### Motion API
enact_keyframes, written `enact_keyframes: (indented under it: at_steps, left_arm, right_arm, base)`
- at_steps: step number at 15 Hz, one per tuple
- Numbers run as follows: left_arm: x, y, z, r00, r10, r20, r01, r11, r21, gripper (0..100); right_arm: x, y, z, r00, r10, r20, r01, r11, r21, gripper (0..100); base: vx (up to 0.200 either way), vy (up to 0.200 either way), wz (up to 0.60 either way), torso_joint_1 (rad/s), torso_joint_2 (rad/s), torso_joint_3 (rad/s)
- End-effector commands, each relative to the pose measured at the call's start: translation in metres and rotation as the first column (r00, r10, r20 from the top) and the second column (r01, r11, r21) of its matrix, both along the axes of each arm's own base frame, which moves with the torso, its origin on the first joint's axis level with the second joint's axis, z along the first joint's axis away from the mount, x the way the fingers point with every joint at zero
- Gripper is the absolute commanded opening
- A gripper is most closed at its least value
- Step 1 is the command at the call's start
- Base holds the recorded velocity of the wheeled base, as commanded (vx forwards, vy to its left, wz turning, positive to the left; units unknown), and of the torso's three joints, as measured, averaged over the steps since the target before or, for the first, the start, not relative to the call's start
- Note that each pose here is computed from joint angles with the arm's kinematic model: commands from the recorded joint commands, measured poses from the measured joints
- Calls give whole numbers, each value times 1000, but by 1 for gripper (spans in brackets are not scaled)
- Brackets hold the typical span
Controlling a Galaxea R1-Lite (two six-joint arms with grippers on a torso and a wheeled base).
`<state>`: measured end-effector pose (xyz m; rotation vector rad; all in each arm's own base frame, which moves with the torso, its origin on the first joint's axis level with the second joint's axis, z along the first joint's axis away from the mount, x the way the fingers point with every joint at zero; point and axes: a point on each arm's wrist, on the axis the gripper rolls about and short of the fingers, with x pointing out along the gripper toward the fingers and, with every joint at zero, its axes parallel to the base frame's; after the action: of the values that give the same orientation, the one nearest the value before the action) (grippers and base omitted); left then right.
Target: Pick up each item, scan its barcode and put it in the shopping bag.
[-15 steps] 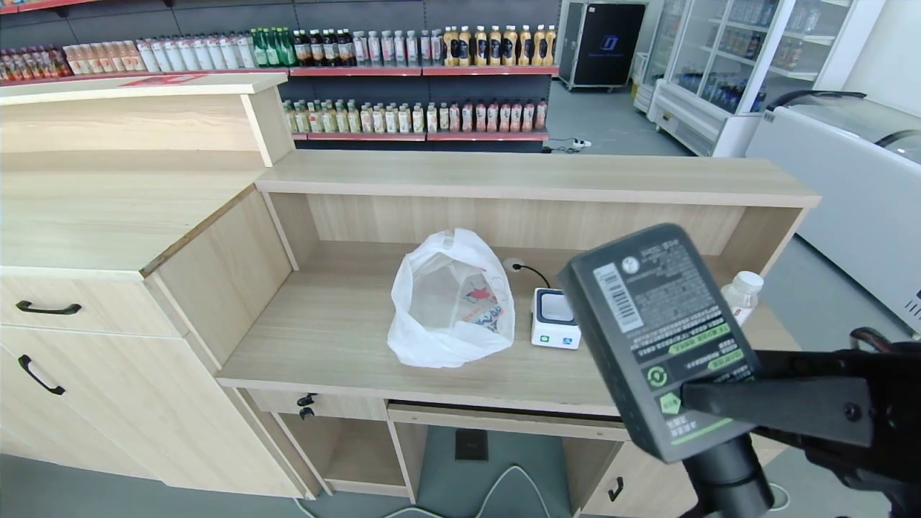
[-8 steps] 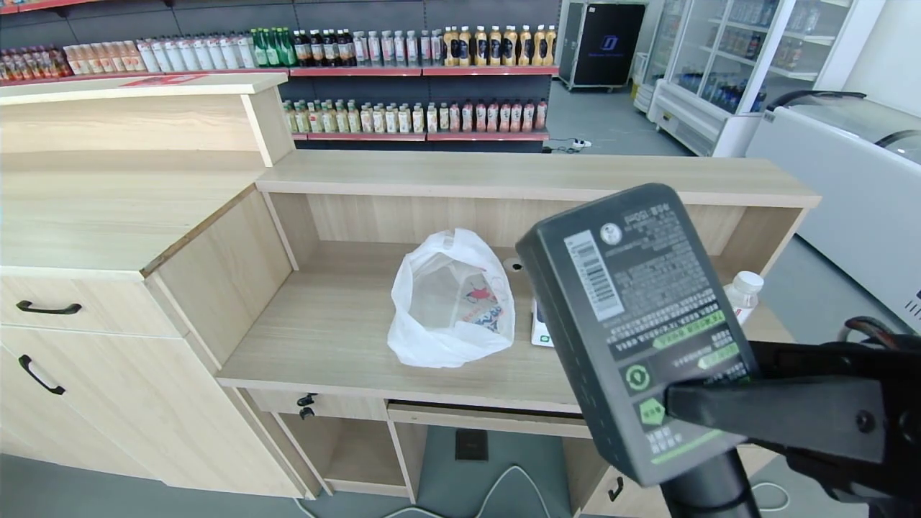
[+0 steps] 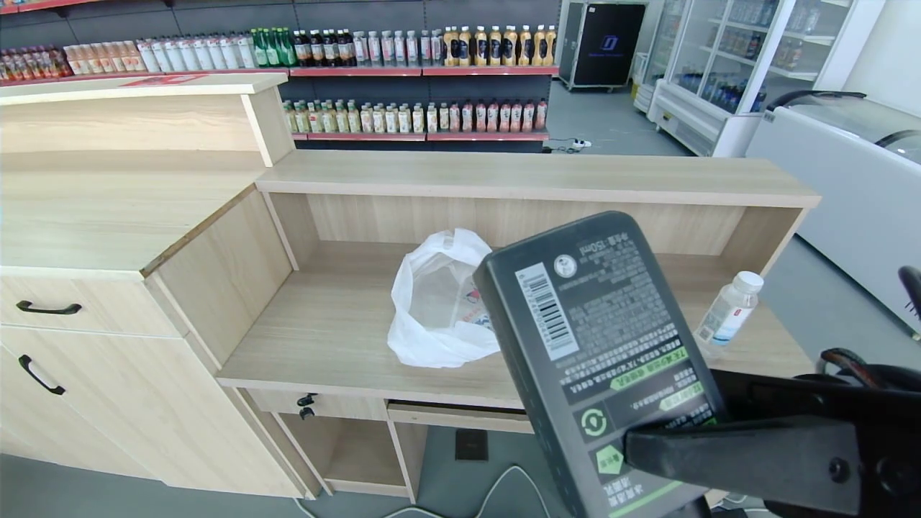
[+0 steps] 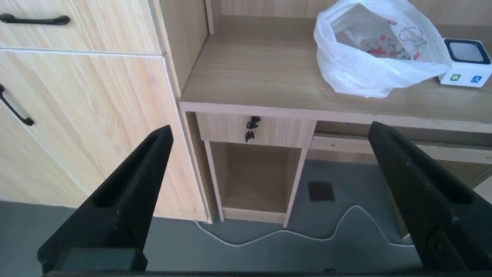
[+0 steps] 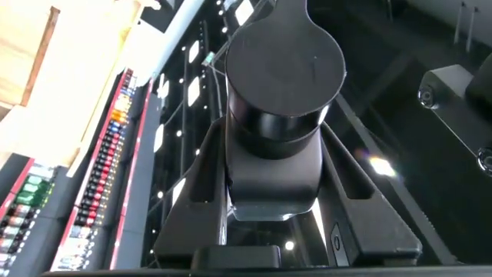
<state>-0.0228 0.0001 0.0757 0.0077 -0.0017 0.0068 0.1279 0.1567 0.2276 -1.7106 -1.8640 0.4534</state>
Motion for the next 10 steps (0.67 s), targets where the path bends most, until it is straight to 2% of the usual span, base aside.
enact_keyframes:
  at_steps: [1, 10]
  left_arm:
    - [0, 0, 0, 1000, 1, 0, -1, 1000, 0, 100]
    - [0, 0, 0, 1000, 1, -2, -1, 1000, 0, 100]
  right_arm:
    - [-2, 0, -1, 1000, 8, 1, -8, 1000, -2, 0]
    - [-5, -4, 0, 1000, 25, 11, -25, 1000, -2, 0]
  base:
    - [0, 0, 0, 0, 0, 0]
    - [0, 0, 0, 0, 0, 0]
